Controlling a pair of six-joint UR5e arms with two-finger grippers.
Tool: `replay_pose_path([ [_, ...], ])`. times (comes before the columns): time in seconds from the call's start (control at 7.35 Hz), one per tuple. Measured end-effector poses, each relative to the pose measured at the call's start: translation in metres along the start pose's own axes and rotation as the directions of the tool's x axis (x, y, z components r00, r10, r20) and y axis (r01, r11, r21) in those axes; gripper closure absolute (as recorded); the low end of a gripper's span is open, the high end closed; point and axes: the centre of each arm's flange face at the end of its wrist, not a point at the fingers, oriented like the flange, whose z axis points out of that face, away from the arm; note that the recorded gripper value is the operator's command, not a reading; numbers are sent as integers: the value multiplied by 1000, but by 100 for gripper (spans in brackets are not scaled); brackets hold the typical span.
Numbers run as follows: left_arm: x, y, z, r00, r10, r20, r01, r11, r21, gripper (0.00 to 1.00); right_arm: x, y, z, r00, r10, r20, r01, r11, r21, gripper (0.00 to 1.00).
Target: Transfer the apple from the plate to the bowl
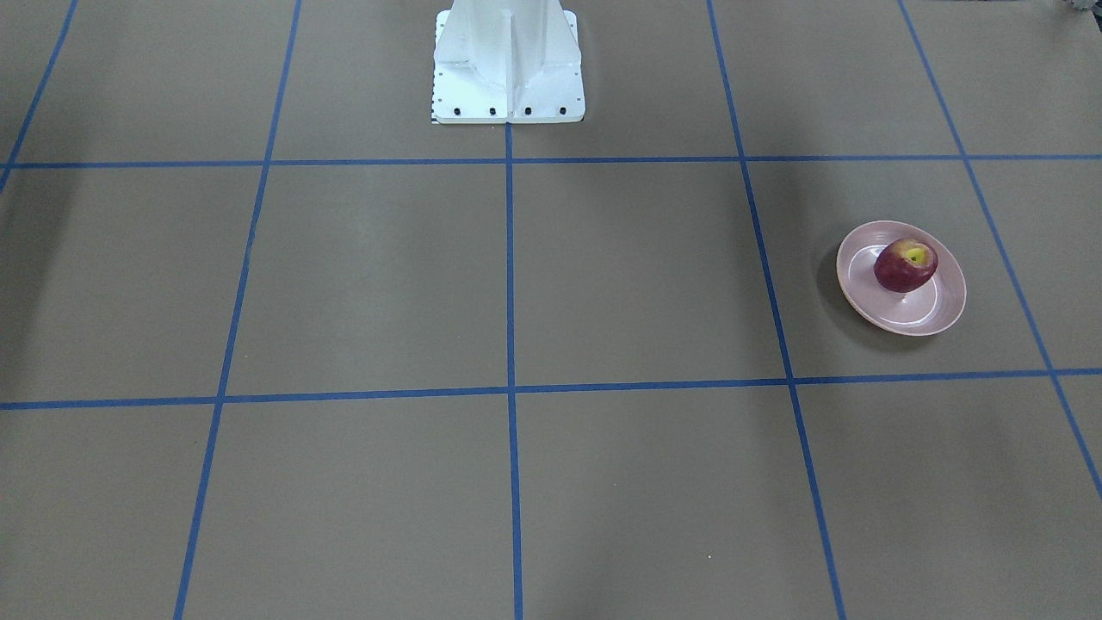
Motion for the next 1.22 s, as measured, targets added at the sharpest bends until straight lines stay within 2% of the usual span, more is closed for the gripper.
replay_pose_path([
  [0.27, -1, 0, 0, 1000, 0, 3, 0, 1000, -1, 2, 17, 21, 20, 1000, -30, 4, 30, 999, -15, 0],
  [0.54, -1, 0, 2, 1000, 0, 2, 0, 1000, -2, 2, 56, 42, 53, 999, -48, 16, 48, 999, 12, 0],
  [0.82, -1, 0, 2, 1000, 1, 1, -1, 1000, -1, 2, 106, 69, 93, 997, -53, 58, 52, 998, 29, 0],
  [1.09, 0, 0, 1, 1000, 4, 1, -4, 1000, 1, 2, 136, 91, 114, 995, -30, 100, 28, 999, 21, 0],
  [1.22, 1, -1, 0, 1000, 5, 1, -5, 1000, 2, 2, 146, 91, 120, 994, -14, 111, 13, 1000, 14, 0],
])
